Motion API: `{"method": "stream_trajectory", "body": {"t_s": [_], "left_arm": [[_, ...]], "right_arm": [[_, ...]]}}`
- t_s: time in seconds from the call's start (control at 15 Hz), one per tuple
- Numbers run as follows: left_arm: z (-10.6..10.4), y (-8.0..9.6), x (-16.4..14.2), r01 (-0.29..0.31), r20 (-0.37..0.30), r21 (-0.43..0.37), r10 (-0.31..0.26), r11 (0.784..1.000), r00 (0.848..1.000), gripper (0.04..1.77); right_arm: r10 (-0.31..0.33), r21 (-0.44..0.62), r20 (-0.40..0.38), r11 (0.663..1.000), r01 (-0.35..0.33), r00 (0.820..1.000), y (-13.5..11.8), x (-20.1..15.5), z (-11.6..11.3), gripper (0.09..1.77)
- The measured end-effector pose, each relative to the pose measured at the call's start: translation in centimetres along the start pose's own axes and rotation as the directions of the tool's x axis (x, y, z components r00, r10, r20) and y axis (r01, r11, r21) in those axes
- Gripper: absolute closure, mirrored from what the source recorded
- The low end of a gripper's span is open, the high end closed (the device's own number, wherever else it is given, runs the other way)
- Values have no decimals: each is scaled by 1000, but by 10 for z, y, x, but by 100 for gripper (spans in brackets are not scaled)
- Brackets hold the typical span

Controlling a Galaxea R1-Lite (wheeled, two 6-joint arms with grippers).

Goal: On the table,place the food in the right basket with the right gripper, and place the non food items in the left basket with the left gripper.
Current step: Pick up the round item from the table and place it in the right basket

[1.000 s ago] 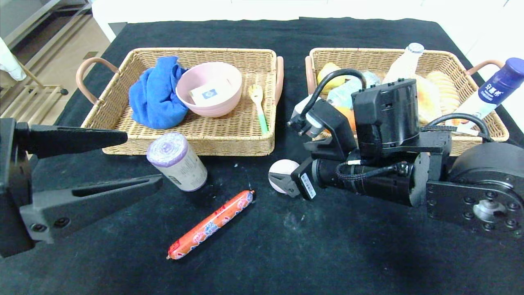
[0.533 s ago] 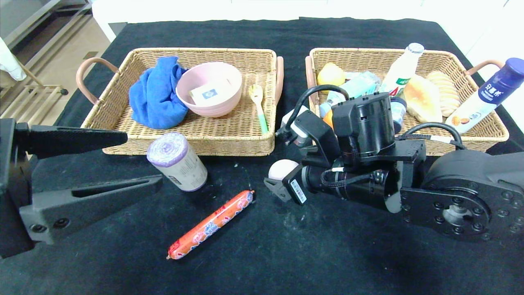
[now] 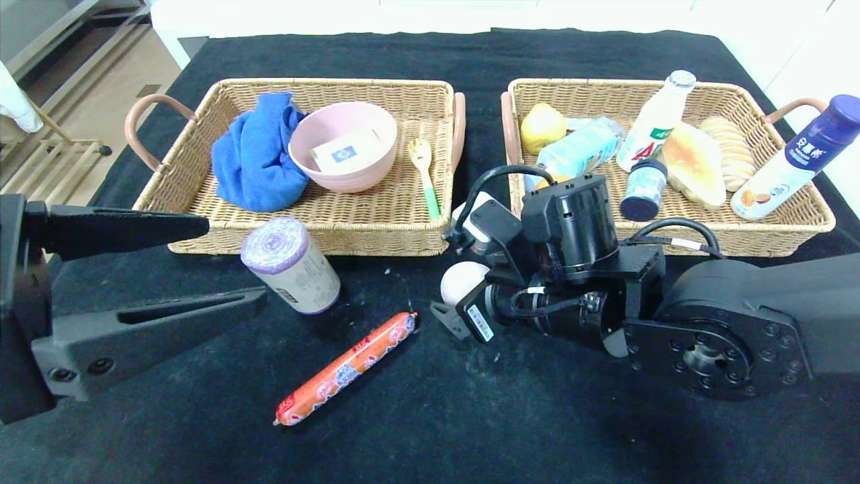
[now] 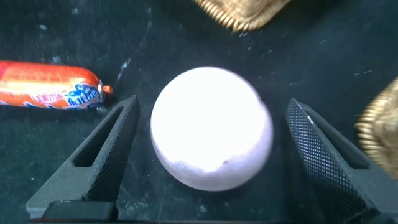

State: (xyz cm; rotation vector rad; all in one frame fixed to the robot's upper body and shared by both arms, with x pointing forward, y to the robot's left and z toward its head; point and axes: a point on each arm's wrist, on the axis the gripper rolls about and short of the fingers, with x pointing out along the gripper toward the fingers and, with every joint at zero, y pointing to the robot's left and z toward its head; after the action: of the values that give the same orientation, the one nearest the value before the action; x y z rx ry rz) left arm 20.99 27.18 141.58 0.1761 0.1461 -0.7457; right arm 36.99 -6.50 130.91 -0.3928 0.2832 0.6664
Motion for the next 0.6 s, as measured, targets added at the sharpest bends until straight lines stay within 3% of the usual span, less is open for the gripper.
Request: {"method": "stream_trajectory", "body": {"t_s": [0.33,0.4,0.6], "left_arm": [[0,0,0,1,-1,0,-1,1000,1000,9],[0,0,0,1,-1,0,-1,1000,1000,9],[0,0,0,1,0,0,-1,1000,1000,9]], "right_arm": [[1,-1,-9,1000,-1,1000,1,4,-2,15],[1,-1,-9,1000,-1,1000,1,4,-2,23],[1,3,-10,1000,-1,1000,1,4,-3,71]]}}
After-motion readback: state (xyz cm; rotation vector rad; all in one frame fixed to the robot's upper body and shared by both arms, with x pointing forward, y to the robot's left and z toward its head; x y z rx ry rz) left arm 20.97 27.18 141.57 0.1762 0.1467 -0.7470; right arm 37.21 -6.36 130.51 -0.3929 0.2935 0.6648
